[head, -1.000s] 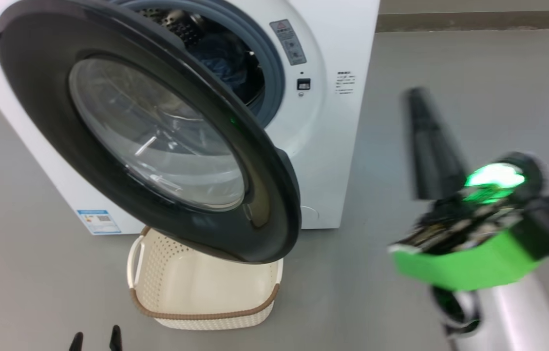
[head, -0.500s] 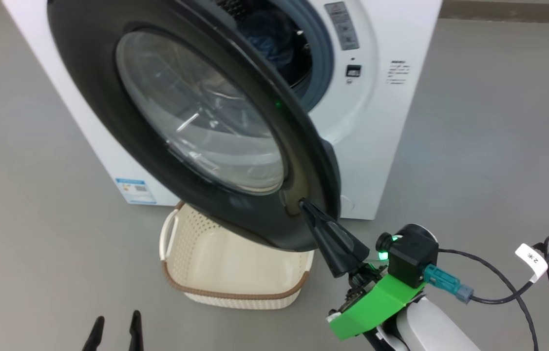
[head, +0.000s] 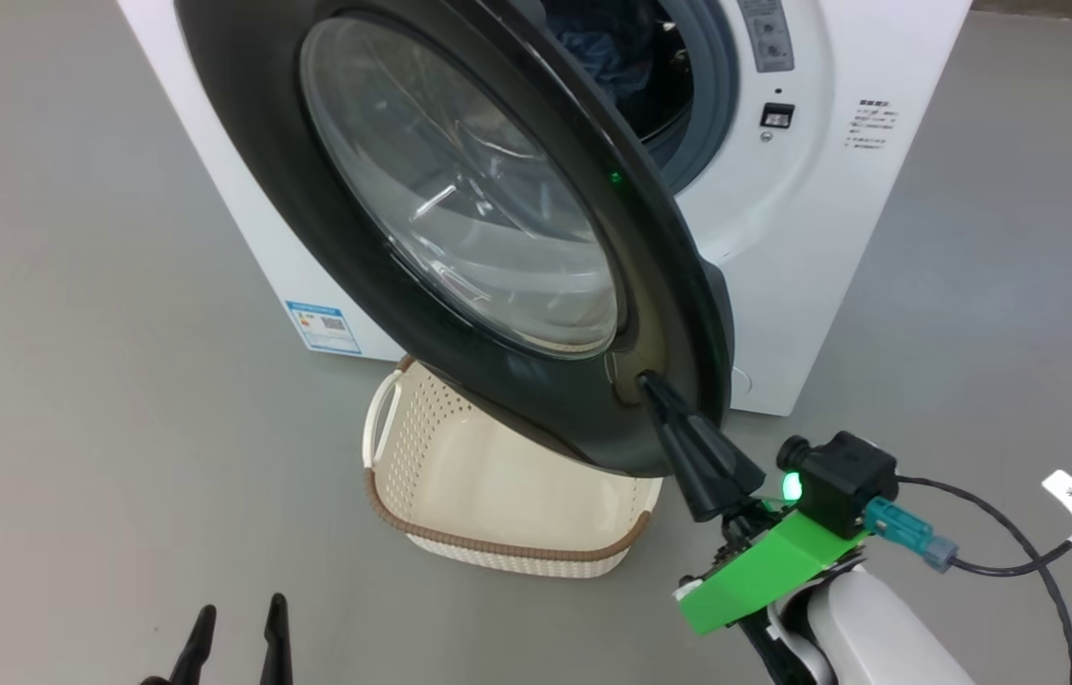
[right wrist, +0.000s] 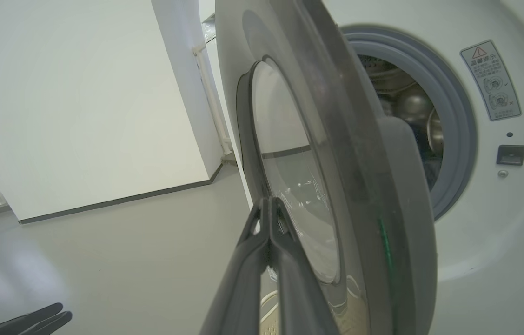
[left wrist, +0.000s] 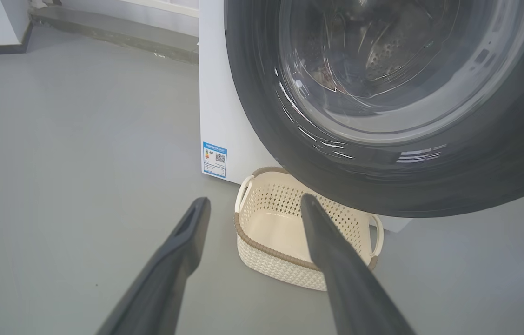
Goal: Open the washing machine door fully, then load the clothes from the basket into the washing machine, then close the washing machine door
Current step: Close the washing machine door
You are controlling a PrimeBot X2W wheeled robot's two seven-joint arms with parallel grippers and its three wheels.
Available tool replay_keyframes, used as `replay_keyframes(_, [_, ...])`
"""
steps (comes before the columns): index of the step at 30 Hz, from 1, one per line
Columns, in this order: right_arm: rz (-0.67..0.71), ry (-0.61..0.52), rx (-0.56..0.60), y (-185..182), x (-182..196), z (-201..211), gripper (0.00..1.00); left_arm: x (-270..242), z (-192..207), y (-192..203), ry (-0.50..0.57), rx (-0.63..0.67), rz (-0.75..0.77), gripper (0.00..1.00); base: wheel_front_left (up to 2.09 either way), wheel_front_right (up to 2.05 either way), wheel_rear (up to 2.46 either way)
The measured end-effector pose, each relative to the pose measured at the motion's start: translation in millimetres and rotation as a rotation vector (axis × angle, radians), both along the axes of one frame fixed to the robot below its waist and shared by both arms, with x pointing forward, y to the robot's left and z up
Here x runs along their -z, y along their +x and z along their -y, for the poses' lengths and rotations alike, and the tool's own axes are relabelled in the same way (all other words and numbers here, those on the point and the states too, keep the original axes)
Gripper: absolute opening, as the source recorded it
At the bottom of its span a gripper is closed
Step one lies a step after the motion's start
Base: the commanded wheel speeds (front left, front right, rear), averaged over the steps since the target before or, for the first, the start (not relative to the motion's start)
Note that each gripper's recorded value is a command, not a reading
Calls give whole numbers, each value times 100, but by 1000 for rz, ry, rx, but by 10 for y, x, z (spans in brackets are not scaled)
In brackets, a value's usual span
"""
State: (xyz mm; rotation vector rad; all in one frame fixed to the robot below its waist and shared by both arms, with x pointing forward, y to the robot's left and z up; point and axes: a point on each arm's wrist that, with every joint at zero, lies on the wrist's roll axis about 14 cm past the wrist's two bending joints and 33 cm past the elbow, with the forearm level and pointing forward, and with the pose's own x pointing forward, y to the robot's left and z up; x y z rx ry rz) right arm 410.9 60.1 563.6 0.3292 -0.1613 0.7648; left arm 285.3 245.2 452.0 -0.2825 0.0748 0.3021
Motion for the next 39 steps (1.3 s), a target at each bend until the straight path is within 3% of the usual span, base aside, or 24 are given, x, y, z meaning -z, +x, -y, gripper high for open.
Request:
replay_keyframes(17, [-67, -27, 55, 343, 365, 89, 0, 85, -32, 176, -24, -24, -34, 100, 0, 0, 0])
replay_keyframes(39, [5, -33, 153, 967, 347, 252, 0, 263, 76, 447, -62, 4, -82, 100, 0, 0, 0])
